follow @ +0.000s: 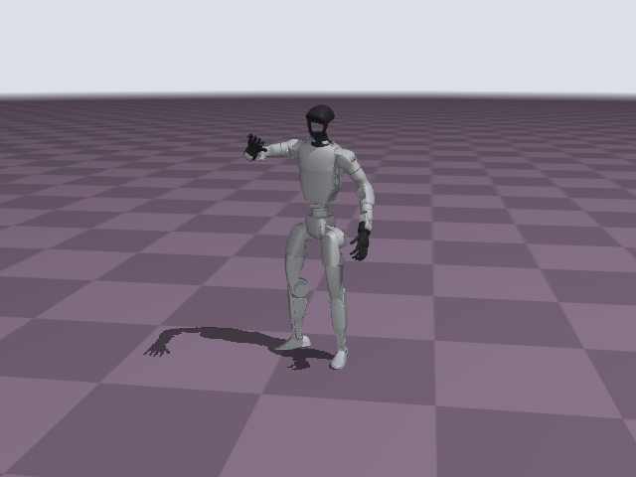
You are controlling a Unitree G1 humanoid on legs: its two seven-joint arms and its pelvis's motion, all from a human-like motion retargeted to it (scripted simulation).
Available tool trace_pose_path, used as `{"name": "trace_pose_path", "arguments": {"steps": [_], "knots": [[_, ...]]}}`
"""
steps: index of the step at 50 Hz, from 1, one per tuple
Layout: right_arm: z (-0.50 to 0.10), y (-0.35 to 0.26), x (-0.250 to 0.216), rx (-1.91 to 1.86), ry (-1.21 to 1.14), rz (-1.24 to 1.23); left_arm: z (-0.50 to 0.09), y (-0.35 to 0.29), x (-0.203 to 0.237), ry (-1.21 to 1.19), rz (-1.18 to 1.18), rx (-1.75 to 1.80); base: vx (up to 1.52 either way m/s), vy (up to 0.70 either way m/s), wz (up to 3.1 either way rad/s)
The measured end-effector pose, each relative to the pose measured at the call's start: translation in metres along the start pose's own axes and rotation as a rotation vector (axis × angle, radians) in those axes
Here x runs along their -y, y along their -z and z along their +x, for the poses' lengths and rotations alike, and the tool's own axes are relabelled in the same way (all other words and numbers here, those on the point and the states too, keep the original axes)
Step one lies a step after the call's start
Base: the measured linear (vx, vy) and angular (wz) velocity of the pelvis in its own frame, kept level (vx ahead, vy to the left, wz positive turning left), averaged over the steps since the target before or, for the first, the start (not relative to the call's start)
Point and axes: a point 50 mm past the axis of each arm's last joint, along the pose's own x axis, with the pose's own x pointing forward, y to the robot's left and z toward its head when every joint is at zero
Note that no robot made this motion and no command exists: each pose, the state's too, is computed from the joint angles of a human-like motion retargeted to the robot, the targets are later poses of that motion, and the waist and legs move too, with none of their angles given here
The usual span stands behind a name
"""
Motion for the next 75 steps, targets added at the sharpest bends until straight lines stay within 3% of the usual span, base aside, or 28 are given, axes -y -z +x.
{"name": "trace_pose_path", "arguments": {"steps": [5, 10, 14, 17, 24, 29, 33, 36, 40, 48, 53, 58, 61, 66, 70, 75], "knots": [[-0.006, 0.102, 0.055, -0.259, 0.068, -0.324, 0.000, -0.002, -0.022, -0.086, 0.001, 0.009, 0.05, 0.13, 0.44], [-0.050, 0.198, 0.158, -0.712, 0.309, -0.667, -0.002, 0.000, -0.042, -0.133, 0.092, -0.003, -0.01, 0.08, 0.36], [-0.094, 0.228, 0.230, -1.005, 0.490, -0.788, -0.005, 0.007, -0.053, -0.151, 0.130, -0.033, -0.08, 0.03, 0.20], [-0.103, 0.230, 0.246, -1.047, 0.559, -0.798, -0.010, 0.017, -0.057, -0.166, 0.126, -0.077, -0.16, -0.01, -0.14], [-0.027, 0.181, 0.175, -0.650, 0.567, -0.537, -0.012, 0.039, -0.046, -0.062, 0.205, -0.204, -0.20, -0.09, -0.69], [0.019, 0.082, 0.099, -0.215, 0.413, -0.260, 0.006, 0.015, -0.043, 0.002, 0.322, -0.138, -0.13, -0.08, -0.83], [0.037, 0.006, 0.066, 0.127, 0.275, -0.142, 0.021, -0.018, -0.034, -0.031, 0.275, 0.004, -0.08, -0.03, -0.53], [0.044, -0.019, 0.066, 0.217, 0.302, -0.098, 0.027, -0.038, -0.022, -0.052, 0.161, 0.096, -0.05, -0.04, -0.28], [0.045, -0.003, 0.082, 0.146, 0.383, -0.127, 0.027, -0.050, -0.016, -0.058, 0.029, 0.152, -0.05, -0.08, -0.20], [-0.002, 0.136, 0.138, -0.389, 0.409, -0.488, 0.012, -0.013, -0.024, -0.084, 0.072, 0.017, 0.02, -0.14, -0.23], [-0.083, 0.214, 0.215, -0.973, 0.762, -0.549, -0.002, 0.020, -0.019, -0.061, 0.096, -0.111, 0.04, -0.16, 0.06], [-0.133, 0.227, 0.278, -1.203, 1.056, -0.580, -0.019, 0.046, -0.008, -0.011, 0.085, -0.210, 0.03, -0.18, 0.01], [-0.119, 0.223, 0.266, -1.117, 1.023, -0.559, -0.029, 0.061, 0.001, 0.019, 0.074, -0.268, 0.02, -0.18, -0.45], [-0.056, 0.186, 0.190, -0.805, 0.823, -0.303, -0.039, 0.078, 0.013, 0.148, 0.123, -0.362, 0.00, -0.23, -1.09], [-0.006, 0.117, 0.132, -0.454, 0.602, -0.074, -0.037, 0.077, 0.010, 0.212, 0.206, -0.370, -0.02, -0.33, -1.25], [0.038, 0.012, 0.106, 0.071, 0.428, 0.067, -0.020, 0.054, 0.003, 0.138, 0.222, -0.258, -0.03, -0.41, -0.76]]}}
